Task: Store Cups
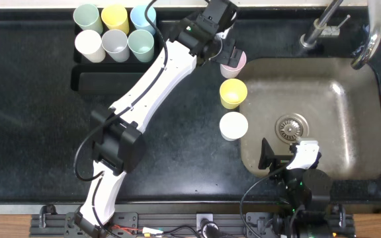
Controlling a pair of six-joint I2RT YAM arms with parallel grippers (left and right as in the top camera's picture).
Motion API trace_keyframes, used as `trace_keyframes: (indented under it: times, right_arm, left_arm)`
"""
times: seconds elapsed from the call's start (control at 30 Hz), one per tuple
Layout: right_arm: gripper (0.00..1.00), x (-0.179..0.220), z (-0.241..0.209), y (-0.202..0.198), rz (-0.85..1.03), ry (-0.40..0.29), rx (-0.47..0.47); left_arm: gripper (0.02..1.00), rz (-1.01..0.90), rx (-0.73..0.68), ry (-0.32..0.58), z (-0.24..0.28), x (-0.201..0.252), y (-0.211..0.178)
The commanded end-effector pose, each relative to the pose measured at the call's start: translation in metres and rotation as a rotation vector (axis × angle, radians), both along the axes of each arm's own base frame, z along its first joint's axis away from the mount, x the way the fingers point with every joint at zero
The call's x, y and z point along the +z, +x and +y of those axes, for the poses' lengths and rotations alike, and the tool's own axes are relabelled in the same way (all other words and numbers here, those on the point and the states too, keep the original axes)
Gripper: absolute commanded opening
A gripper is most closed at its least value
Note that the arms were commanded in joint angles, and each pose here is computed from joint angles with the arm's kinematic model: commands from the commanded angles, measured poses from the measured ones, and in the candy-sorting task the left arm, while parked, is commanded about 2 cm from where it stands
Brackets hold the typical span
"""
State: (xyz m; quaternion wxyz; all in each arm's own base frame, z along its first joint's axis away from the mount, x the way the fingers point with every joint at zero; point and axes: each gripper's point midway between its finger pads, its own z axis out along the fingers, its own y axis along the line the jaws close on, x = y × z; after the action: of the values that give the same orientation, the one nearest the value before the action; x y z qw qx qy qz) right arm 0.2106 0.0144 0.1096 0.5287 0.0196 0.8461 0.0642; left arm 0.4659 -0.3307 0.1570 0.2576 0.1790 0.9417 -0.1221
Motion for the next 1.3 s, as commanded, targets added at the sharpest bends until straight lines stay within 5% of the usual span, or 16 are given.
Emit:
trace_keyframes:
  times: [0.03, 1.3]
  right_arm:
    - [0.996, -0.009, 0.001, -0.002, 0.026, 0.005, 0.002]
    - [0.996, -0.009, 0.001, -0.002, 0.026, 0.005, 0.002]
  left_arm:
    - [1.0, -0.019, 0.003, 0.027, 0.002, -0.002, 0.006]
    - [1.0, 0.055, 0.087, 0.034, 0.008, -0.057, 0.023]
